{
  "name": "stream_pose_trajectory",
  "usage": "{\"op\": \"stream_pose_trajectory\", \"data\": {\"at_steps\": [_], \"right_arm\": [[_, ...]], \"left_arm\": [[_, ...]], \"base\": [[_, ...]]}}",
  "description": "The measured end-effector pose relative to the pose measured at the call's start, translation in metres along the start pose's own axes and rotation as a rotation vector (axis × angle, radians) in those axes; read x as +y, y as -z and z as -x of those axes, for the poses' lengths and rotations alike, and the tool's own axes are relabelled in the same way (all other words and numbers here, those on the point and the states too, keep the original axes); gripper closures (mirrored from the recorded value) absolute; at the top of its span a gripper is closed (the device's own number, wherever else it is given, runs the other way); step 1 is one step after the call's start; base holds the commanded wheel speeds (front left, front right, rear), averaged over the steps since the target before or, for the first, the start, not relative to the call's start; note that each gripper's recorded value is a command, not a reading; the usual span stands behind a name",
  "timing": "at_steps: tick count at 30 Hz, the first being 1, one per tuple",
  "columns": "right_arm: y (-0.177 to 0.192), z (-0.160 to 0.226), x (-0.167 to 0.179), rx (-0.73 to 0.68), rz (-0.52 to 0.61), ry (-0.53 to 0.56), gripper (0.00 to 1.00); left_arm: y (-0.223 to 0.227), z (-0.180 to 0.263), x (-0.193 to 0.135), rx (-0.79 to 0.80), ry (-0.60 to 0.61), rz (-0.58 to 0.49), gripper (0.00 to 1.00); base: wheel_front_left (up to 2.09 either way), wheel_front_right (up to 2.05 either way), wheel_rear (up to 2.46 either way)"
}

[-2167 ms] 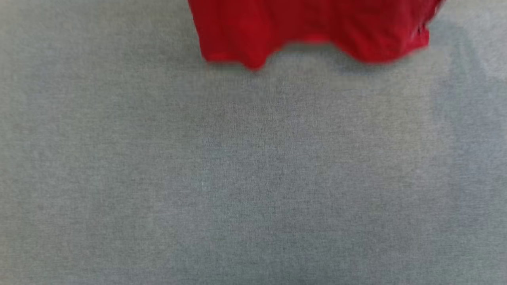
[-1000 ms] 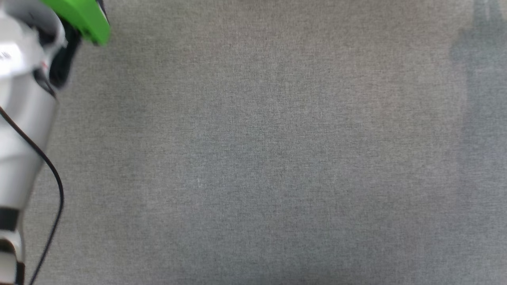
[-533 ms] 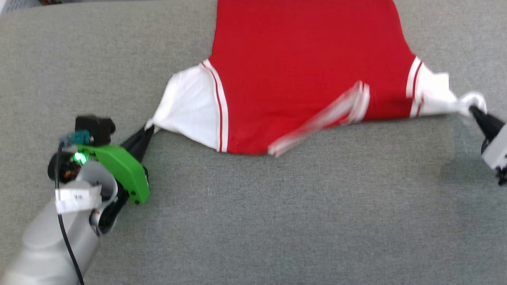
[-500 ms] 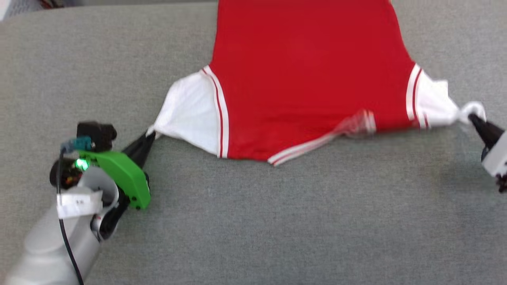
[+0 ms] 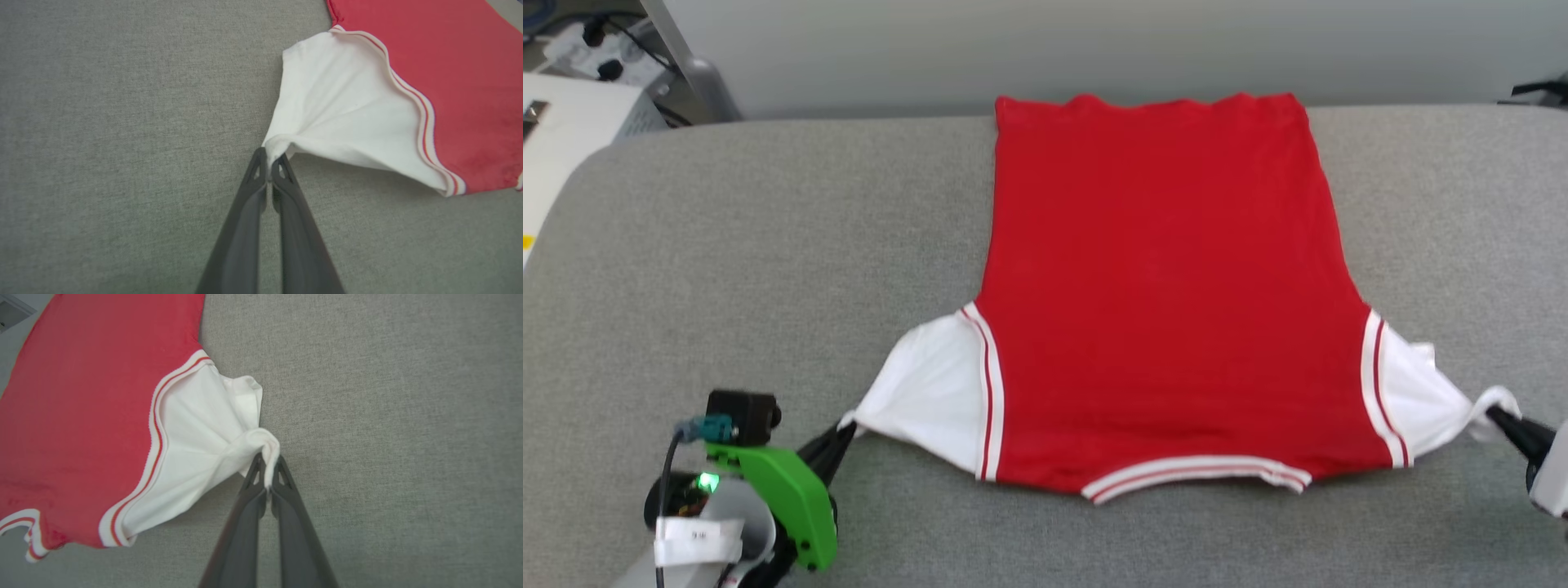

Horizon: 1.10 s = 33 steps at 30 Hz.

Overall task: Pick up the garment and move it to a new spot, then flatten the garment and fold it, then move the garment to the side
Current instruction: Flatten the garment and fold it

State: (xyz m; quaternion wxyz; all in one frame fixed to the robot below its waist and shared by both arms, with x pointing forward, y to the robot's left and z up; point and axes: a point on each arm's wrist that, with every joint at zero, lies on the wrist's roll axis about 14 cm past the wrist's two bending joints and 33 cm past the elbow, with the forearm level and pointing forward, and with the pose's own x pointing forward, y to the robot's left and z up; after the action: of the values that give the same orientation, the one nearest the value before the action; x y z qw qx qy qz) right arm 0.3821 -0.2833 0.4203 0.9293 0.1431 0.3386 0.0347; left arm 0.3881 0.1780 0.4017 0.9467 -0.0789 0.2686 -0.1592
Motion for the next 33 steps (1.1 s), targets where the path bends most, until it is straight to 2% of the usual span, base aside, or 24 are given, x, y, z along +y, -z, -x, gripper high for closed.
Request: {"op": "stream_pose_trajectory", "data": {"at_steps": [10, 18, 19, 21, 25, 28, 33], "right_arm": [[0.058, 0.045, -0.003, 0.156, -0.027, -0.009, 1.00], [0.061, 0.050, -0.002, 0.182, -0.042, -0.011, 1.00], [0.060, 0.049, -0.001, 0.188, -0.050, -0.011, 0.83], [0.059, 0.049, -0.004, 0.214, -0.054, -0.002, 0.00], [0.046, 0.047, -0.005, 0.260, -0.030, 0.008, 0.00], [0.008, 0.033, 0.013, 0.201, -0.024, -0.039, 0.00], [-0.046, 0.001, 0.049, 0.174, 0.003, -0.114, 0.00]], "left_arm": [[0.046, 0.053, -0.017, 0.140, 0.024, 0.031, 1.00], [0.039, 0.059, -0.036, 0.149, 0.065, 0.040, 1.00], [0.039, 0.059, -0.040, 0.158, 0.079, 0.046, 1.00], [0.039, 0.059, -0.049, 0.184, 0.100, 0.062, 1.00], [0.036, 0.059, -0.063, 0.228, 0.137, 0.048, 1.00], [0.028, 0.059, -0.068, 0.236, 0.148, 0.000, 1.00], [0.008, 0.055, -0.083, 0.213, 0.189, 0.004, 1.00]], "base": [[0.00, 0.00, 0.00], [0.00, 0.00, 0.00], [0.00, 0.00, 0.00], [0.00, 0.00, 0.00], [0.00, 0.00, 0.00], [0.00, 0.00, 0.00], [0.00, 0.00, 0.00]]}}
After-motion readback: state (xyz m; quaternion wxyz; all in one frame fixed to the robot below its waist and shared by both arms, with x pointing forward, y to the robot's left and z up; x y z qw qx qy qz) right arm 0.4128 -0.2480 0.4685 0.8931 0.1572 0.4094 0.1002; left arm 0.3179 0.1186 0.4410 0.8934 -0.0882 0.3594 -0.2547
